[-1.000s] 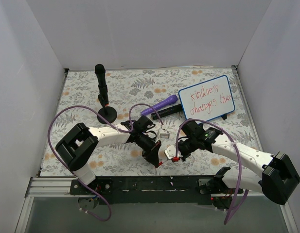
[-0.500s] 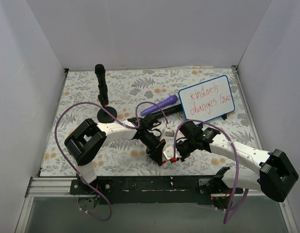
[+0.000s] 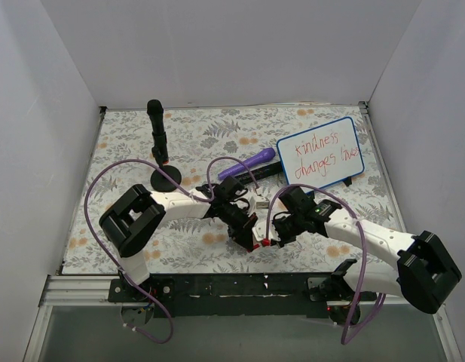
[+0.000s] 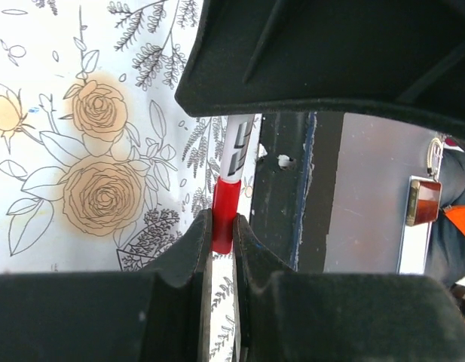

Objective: Write a sentence on the whiteboard
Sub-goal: Insert the whiteboard marker without the cap into the pen cap.

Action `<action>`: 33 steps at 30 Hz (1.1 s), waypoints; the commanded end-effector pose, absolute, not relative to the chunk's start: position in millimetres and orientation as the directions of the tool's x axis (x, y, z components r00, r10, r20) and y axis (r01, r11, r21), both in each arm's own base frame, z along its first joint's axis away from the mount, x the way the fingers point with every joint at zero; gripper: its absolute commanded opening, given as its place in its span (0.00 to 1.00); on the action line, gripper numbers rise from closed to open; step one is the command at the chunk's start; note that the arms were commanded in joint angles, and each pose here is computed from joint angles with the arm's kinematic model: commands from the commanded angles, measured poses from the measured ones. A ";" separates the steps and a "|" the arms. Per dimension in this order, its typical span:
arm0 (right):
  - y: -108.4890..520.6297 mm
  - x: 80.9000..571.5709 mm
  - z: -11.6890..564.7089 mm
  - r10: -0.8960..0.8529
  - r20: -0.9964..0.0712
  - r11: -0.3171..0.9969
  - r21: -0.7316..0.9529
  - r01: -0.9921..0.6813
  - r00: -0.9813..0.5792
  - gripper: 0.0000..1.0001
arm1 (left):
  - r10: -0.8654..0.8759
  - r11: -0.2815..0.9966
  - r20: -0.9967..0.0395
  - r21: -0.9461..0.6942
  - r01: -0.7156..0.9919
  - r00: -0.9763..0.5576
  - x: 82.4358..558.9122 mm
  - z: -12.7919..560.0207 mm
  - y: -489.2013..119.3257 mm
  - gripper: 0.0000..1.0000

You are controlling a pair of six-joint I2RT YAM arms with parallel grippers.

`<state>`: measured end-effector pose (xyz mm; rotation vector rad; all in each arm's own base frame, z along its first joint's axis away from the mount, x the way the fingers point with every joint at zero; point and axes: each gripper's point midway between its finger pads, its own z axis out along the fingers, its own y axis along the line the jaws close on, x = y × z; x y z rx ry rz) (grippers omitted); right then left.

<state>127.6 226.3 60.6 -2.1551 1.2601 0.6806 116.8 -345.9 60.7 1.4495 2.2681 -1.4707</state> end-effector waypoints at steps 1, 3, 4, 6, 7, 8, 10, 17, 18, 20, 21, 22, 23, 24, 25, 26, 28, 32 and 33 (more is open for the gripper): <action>238.4 135.5 60.2 -0.602 -0.692 -0.363 -0.207 -0.908 0.398 0.01 | 0.539 0.065 -0.659 -0.588 0.806 -0.525 141.6 85.1 -368.0 0.00; 237.6 137.3 56.7 -0.618 -0.687 -0.351 -0.195 -0.916 0.383 0.01 | 0.524 0.075 -0.673 -0.574 0.815 -0.522 144.0 81.5 -368.0 0.00; 237.3 141.0 55.7 -0.628 -0.680 -0.338 -0.200 -0.919 0.379 0.01 | 0.519 0.096 -0.675 -0.564 0.820 -0.525 147.4 79.1 -367.9 0.00; 235.7 144.6 52.9 -0.644 -0.673 -0.319 -0.193 -0.928 0.362 0.01 | 0.511 0.109 -0.681 -0.555 0.825 -0.525 149.8 79.3 -367.8 0.06; 234.5 146.8 50.9 -0.655 -0.666 -0.312 -0.193 -0.930 0.358 0.01 | 0.513 0.139 -0.673 -0.547 0.825 -0.533 151.6 73.8 -364.6 0.09; 233.3 147.4 48.5 -0.662 -0.662 -0.308 -0.185 -0.933 0.350 0.01 | 0.511 0.149 -0.675 -0.541 0.828 -0.533 152.7 73.9 -363.6 0.12; 230.7 149.3 46.1 -0.673 -0.655 -0.300 -0.181 -0.936 0.343 0.01 | 0.511 0.169 -0.672 -0.533 0.829 -0.536 153.8 70.9 -360.2 0.18; 227.3 152.4 41.0 -0.693 -0.645 -0.286 -0.166 -0.944 0.323 0.01 | 0.494 0.193 -0.690 -0.506 0.840 -0.529 154.4 68.5 -354.4 0.22; 227.3 152.7 40.7 -0.695 -0.644 -0.283 -0.163 -0.945 0.320 0.01 | 0.494 0.197 -0.688 -0.507 0.839 -0.531 154.1 67.5 -353.6 0.22; 227.2 152.5 38.8 -0.701 -0.642 -0.282 -0.152 -0.947 0.312 0.01 | 0.495 0.200 -0.685 -0.509 0.837 -0.535 154.2 66.5 -352.9 0.23; 227.1 152.5 38.9 -0.702 -0.643 -0.278 -0.147 -0.949 0.305 0.01 | 0.496 0.199 -0.684 -0.509 0.837 -0.535 153.5 65.6 -352.9 0.23; 227.3 153.1 38.3 -0.705 -0.642 -0.277 -0.144 -0.950 0.303 0.01 | 0.498 0.201 -0.680 -0.513 0.835 -0.538 152.5 64.2 -352.2 0.24; 227.1 153.4 38.2 -0.706 -0.641 -0.276 -0.142 -0.951 0.301 0.01 | 0.501 0.200 -0.677 -0.516 0.833 -0.540 151.7 63.0 -352.5 0.25; 227.1 153.4 38.2 -0.706 -0.641 -0.276 -0.142 -0.951 0.301 0.01 | 0.501 0.199 -0.675 -0.518 0.832 -0.541 151.4 62.7 -352.0 0.25; 226.9 153.7 38.2 -0.707 -0.641 -0.273 -0.141 -0.952 0.298 0.01 | 0.503 0.200 -0.672 -0.521 0.830 -0.543 150.5 61.7 -351.8 0.25; 226.4 153.4 37.4 -0.708 -0.641 -0.273 -0.137 -0.952 0.295 0.01 | 0.507 0.198 -0.671 -0.521 0.830 -0.542 149.2 60.3 -352.0 0.27; 225.6 153.5 36.4 -0.713 -0.639 -0.270 -0.131 -0.954 0.290 0.01 | 0.509 0.203 -0.667 -0.522 0.829 -0.544 148.3 57.8 -350.3 0.29; 226.7 153.6 37.5 -0.709 -0.645 -0.269 -0.126 -0.955 0.285 0.01 | 0.512 0.210 -0.667 -0.514 0.831 -0.542 146.5 54.1 -349.4 0.33; 227.0 153.2 37.7 -0.707 -0.647 -0.270 -0.125 -0.955 0.285 0.01 | 0.511 0.212 -0.666 -0.515 0.831 -0.543 146.6 53.3 -349.3 0.34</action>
